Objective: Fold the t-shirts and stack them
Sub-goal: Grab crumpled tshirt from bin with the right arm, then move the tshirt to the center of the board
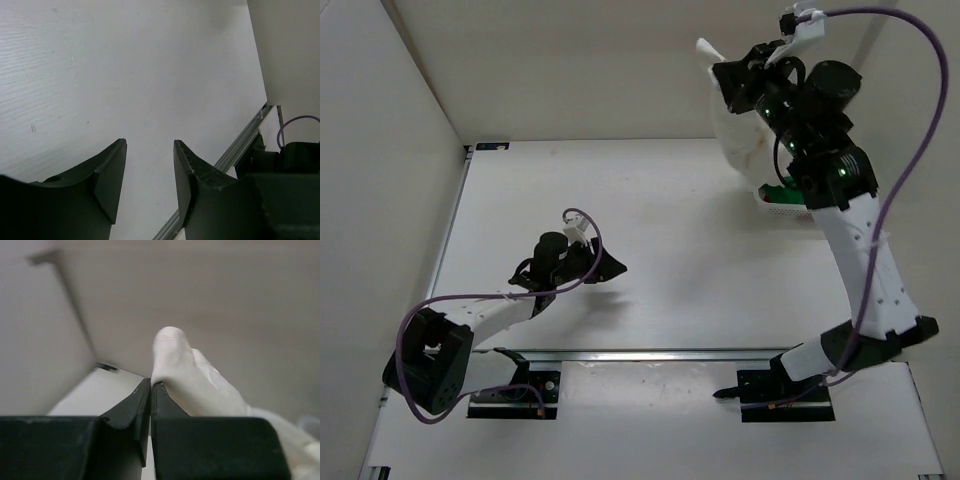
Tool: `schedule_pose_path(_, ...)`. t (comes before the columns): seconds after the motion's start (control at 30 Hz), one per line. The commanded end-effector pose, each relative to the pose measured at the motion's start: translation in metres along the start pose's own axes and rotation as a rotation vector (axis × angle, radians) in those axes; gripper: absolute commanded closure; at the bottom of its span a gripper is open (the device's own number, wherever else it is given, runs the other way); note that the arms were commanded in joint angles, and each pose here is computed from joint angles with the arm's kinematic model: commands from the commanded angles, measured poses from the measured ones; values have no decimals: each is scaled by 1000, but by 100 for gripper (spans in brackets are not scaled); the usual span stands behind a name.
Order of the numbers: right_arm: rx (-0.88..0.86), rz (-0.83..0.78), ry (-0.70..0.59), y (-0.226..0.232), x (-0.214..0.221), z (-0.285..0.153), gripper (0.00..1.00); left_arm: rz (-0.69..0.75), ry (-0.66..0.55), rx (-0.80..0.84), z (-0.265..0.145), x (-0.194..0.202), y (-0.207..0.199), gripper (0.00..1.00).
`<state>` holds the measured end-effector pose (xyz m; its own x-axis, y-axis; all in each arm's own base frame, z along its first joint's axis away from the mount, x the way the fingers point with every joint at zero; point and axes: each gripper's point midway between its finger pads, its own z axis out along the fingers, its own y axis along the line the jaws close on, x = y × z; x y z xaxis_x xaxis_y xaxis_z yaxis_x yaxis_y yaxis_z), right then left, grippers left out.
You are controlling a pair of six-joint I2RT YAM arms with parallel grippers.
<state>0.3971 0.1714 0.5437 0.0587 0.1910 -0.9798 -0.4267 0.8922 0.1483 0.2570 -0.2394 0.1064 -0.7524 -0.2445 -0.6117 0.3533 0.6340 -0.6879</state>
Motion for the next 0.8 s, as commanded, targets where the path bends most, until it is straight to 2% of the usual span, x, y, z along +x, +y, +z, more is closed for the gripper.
schedule_pose_path(0.0, -197, -61, -213, 68, -81, -52, 100, -10, -68, 3, -10, -29, -3, 47)
schedule_pose_path(0.13, -334, -55, -288, 103, -106, -76, 100, -48, -128, -55, -25, -46, 17, 47)
schedule_pose_path(0.23, -369, -9, -248, 90, -95, -73, 100, -84, -196, -89, -40, -60, 31, 46)
schedule_pose_path(0.27, -360, 21, -201, 74, -75, -63, 100, -92, -224, -88, -46, -68, 31, 45)
schedule_pose_path(0.3, -353, 176, -25, 35, 19, -36, 100, -108, -274, -128, -60, -75, 45, 45)
schedule_pose_path(0.37, -340, 220, 47, 29, 57, -27, 100, -110, -280, -137, -63, -75, 48, 45)
schedule_pose_path(0.43, -299, 252, 150, 22, 115, -14, 100, -119, -264, -165, -63, -70, 56, 45)
schedule_pose_path(0.53, -188, 223, 258, 7, 172, 2, 100, -128, -272, -182, -63, -70, 61, 46)
schedule_pose_path(0.6, -77, 226, 324, -20, 206, 11, 100, -125, -285, -195, -64, -71, 62, 46)
schedule_pose_path(0.7, 2, 276, 390, -65, 242, 27, 100, -112, -295, -243, -65, -70, 68, 46)
schedule_pose_path(0.73, 3, 284, 372, -76, 231, 36, 100, -118, -279, -260, -65, -65, 72, 45)
schedule_pose_path(0.77, 26, 313, 433, -88, 254, 41, 100, -116, -284, -269, -66, -69, 73, 45)
